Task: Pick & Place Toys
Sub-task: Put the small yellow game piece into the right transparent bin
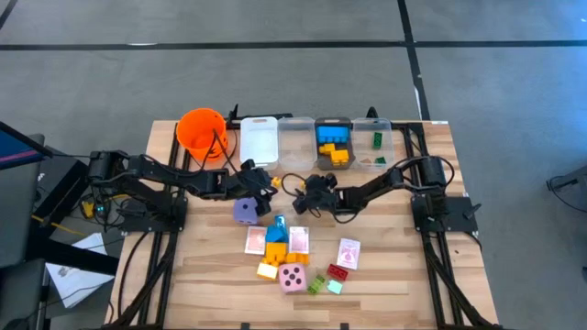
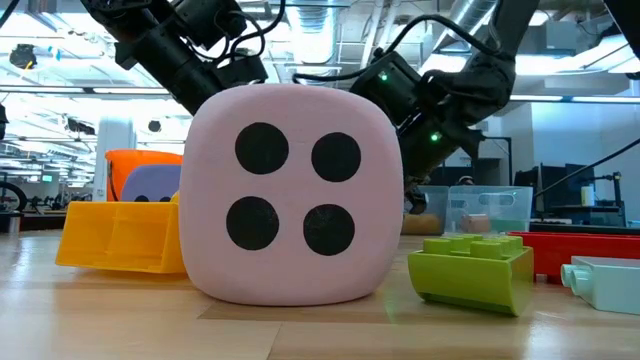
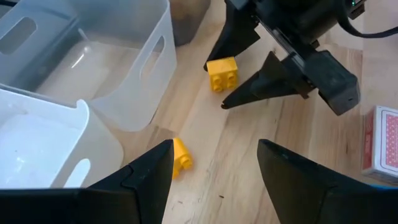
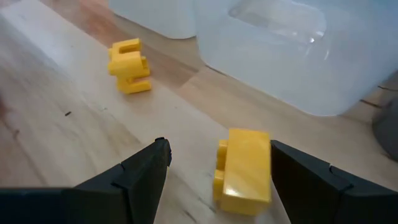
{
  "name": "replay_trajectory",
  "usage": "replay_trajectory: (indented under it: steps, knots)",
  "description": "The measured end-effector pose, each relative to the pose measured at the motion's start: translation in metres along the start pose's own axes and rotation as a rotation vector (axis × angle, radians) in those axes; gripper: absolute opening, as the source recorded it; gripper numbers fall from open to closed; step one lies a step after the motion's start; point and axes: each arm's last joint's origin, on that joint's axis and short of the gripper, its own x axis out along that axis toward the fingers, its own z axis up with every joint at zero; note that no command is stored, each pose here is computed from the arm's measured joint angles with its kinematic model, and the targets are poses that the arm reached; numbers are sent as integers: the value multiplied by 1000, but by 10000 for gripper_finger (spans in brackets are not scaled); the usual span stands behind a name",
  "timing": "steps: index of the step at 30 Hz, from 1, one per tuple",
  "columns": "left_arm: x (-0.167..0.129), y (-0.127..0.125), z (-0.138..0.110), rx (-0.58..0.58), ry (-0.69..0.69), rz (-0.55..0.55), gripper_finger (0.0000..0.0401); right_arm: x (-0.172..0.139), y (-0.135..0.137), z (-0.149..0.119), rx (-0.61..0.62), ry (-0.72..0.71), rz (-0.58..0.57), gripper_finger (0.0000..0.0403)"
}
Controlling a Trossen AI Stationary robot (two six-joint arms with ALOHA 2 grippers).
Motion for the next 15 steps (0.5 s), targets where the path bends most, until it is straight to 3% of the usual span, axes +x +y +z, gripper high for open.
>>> replay_trajectory:
  steps: [15]
  knots:
    - [0, 0, 0, 0, 3, 0, 221, -1, -3, -6, 12, 74, -2, 259]
